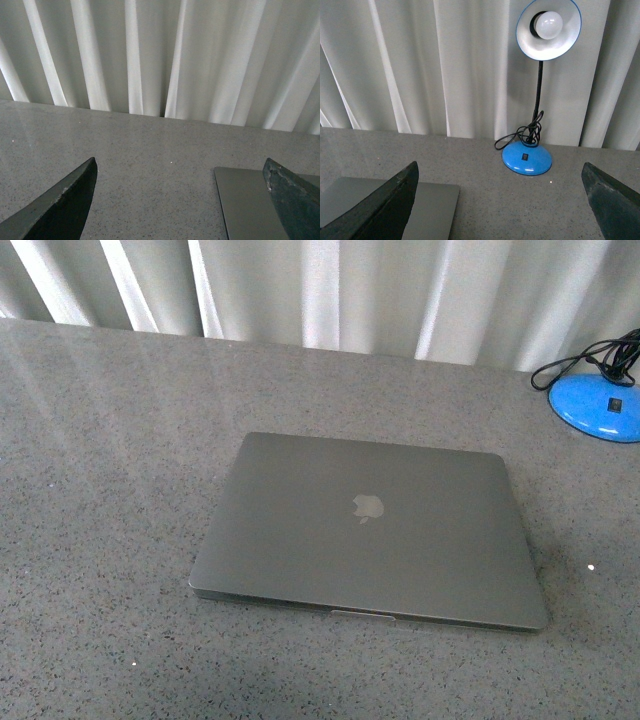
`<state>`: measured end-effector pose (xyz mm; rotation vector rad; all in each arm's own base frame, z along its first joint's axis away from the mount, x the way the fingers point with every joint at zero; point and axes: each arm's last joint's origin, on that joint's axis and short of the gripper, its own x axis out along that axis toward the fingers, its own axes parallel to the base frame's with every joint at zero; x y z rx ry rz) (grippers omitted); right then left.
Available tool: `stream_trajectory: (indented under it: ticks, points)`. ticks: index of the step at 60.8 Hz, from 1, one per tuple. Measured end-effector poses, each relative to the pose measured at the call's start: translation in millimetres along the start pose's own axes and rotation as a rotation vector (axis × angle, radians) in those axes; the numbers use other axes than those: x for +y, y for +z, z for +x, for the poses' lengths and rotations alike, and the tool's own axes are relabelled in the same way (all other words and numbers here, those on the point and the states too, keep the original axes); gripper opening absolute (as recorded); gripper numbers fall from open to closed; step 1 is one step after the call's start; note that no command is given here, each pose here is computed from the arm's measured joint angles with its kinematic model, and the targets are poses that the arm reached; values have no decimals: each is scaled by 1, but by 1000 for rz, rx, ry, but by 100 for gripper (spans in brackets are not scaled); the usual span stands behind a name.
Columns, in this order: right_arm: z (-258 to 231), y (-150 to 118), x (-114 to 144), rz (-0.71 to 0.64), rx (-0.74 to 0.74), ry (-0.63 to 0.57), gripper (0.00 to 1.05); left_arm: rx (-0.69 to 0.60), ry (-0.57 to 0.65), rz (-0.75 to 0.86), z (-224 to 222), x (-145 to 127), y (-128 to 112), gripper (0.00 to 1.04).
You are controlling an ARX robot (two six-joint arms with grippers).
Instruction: Close laptop
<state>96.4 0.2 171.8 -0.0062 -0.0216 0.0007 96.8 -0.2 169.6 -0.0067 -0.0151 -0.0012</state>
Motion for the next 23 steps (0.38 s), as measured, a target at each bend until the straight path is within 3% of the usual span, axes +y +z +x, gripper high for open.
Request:
stream_trajectory:
  ticks: [23]
  points:
    - [0,0,0,0,0,0,95,0,0,0,0,0,0,98]
